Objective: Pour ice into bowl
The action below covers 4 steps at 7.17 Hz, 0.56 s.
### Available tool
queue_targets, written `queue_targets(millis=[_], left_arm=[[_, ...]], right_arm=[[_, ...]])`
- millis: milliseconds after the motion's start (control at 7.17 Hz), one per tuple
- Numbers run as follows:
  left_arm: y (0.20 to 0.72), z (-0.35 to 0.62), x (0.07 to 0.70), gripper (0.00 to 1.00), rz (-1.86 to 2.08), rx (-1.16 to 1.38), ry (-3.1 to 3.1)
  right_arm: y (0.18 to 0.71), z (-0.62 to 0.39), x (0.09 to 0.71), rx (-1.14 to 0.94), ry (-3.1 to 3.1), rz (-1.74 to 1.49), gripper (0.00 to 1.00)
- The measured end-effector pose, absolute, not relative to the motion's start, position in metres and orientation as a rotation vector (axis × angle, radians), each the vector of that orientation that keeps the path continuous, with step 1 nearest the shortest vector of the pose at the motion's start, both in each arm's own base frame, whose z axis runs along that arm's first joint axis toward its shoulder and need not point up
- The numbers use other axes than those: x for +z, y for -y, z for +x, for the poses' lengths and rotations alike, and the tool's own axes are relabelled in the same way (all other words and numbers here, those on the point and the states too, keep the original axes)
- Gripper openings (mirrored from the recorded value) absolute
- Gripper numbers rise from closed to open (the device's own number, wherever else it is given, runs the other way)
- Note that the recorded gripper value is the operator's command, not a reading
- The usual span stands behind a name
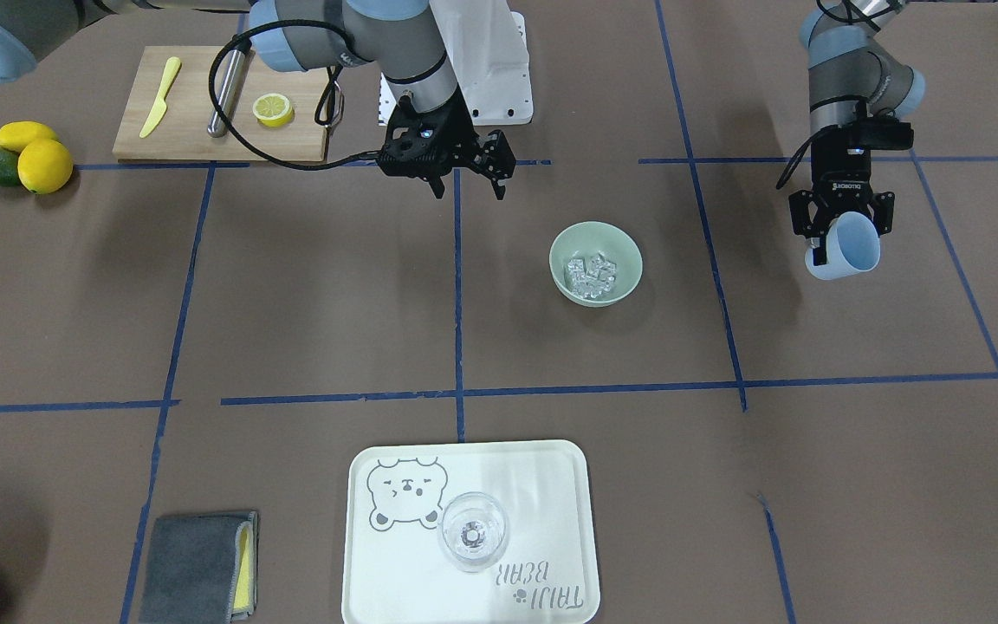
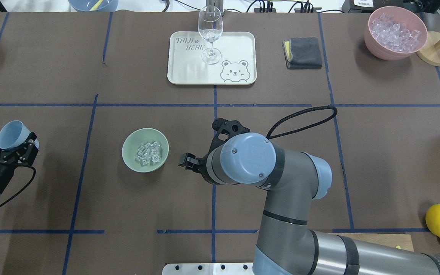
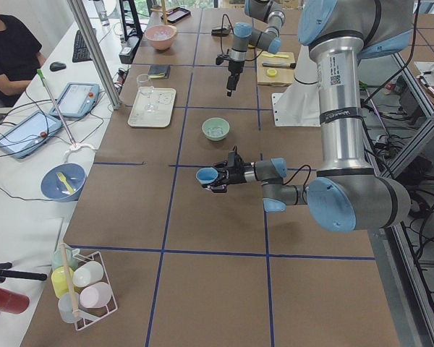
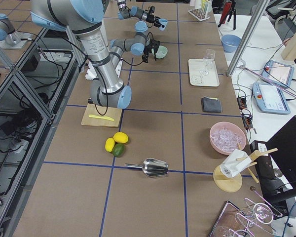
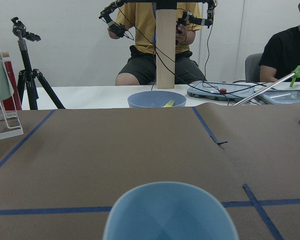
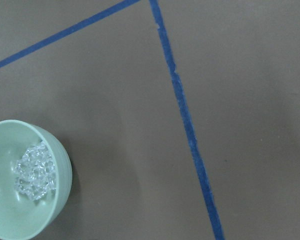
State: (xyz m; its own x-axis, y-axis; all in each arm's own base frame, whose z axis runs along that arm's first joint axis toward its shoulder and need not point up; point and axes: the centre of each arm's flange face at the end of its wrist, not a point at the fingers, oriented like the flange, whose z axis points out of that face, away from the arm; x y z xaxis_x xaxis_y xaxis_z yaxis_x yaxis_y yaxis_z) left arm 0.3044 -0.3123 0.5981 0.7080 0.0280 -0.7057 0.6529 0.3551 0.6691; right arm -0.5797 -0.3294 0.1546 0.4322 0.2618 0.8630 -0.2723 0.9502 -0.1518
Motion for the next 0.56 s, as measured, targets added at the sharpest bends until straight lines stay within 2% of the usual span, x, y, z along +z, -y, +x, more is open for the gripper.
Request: queue_targets(millis=[279,418,558], left_arm=[[0.316,0.302,0.61,0.0,1.154,-0.451,-0.674],[0.318,0.3,0.613,0.41,1.155,-0.449,-0.664],[0.319,0.298,0.614,0.99,1.157,-0.448,-0.658]], right_arm=[[0.329,-0.605,0.138,0.335,1.075,0.025,1.0],[0.335,-0.621,0.132,0.338,1.082,0.035,1.0],[0.344,-0.635,0.128,0.346,1.089,0.051,1.0]])
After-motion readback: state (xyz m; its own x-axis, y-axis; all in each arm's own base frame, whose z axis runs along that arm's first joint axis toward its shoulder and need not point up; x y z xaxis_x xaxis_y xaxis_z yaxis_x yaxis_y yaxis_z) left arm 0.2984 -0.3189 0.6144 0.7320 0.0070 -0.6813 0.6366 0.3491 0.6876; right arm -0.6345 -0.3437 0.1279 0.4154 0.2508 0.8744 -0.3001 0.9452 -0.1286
